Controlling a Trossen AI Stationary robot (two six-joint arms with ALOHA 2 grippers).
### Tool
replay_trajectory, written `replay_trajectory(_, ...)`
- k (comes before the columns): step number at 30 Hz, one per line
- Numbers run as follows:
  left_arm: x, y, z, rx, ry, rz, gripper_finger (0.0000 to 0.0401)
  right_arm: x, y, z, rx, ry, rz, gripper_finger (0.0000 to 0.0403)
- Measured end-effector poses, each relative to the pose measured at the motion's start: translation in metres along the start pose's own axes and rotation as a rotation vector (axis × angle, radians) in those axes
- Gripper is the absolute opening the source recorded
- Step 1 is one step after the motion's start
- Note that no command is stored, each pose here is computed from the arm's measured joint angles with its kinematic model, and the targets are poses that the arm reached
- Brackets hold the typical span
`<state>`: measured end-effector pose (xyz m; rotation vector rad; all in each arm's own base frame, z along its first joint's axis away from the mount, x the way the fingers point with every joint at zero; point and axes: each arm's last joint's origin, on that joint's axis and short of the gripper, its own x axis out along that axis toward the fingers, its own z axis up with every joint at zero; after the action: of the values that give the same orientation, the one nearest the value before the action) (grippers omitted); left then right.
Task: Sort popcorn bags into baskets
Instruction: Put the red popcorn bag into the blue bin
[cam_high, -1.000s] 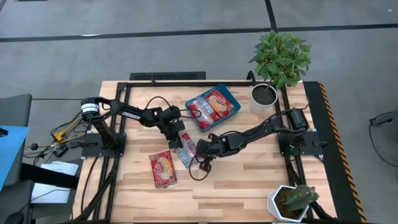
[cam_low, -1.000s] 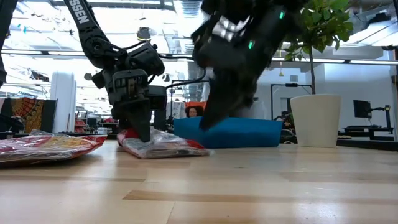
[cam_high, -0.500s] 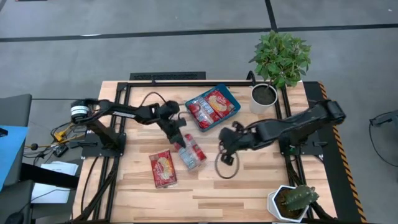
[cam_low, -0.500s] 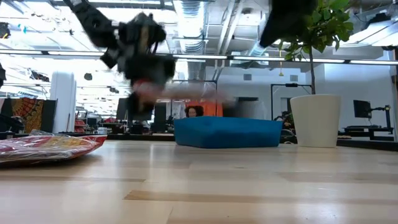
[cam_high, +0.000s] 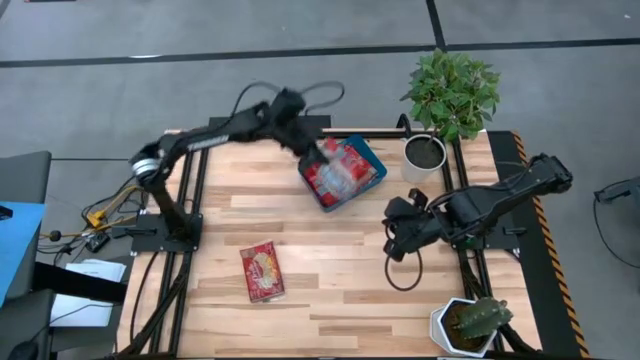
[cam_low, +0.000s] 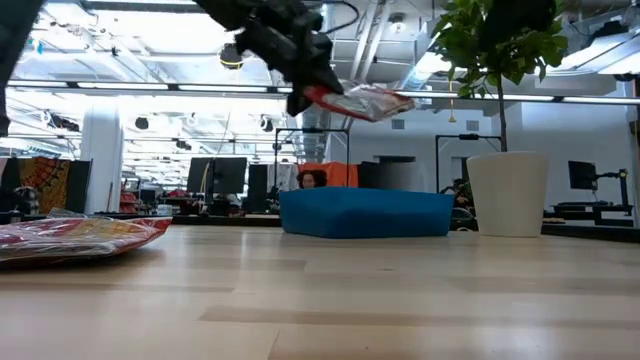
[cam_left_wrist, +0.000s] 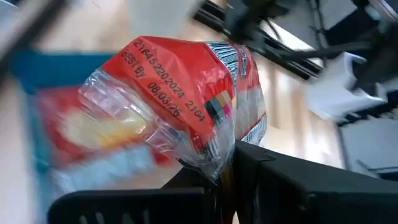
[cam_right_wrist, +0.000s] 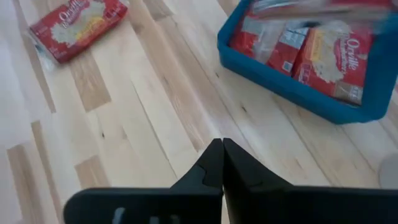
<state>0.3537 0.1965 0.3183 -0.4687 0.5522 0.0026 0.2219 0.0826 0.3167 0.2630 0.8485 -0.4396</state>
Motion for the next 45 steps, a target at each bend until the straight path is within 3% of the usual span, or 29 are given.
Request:
replay_trajectory(6,0.035,0.054,0.029,-0.006,0.098,0.064,0.0006,0.001,0.000,-0.004,-0.009,0.027,-0.019,0.0032)
replay_trajectory(15,0.097,0.106,0.018,-0.088,0.235,0.040,0.0012,-0.003,0.004,-0.009,-0.034,0.038,-0.011,0.0015)
replay_trajectory(22,0.114,0.112,0.007,-0.106,0.269,0.020,0.0031,-0.003,0.001,-0.013,-0.023,0.065,-0.040,0.0032)
replay_trajectory(33,0.129,0.093,0.004,0.099,0.308,0.127,0.0176,-0.003,0.000,-0.014,-0.024,0.074,-0.051,0.0017)
replay_trajectory(39,0.110,0.094,0.016,0.111,0.302,0.187,0.0247,-0.003,0.000,-0.014,-0.022,0.073,-0.051,0.0021)
replay_trajectory(45,0.074,0.095,0.020,0.083,0.380,0.226,0.0278,-0.003,0.000,-0.013,0.004,0.070,-0.049,0.0034)
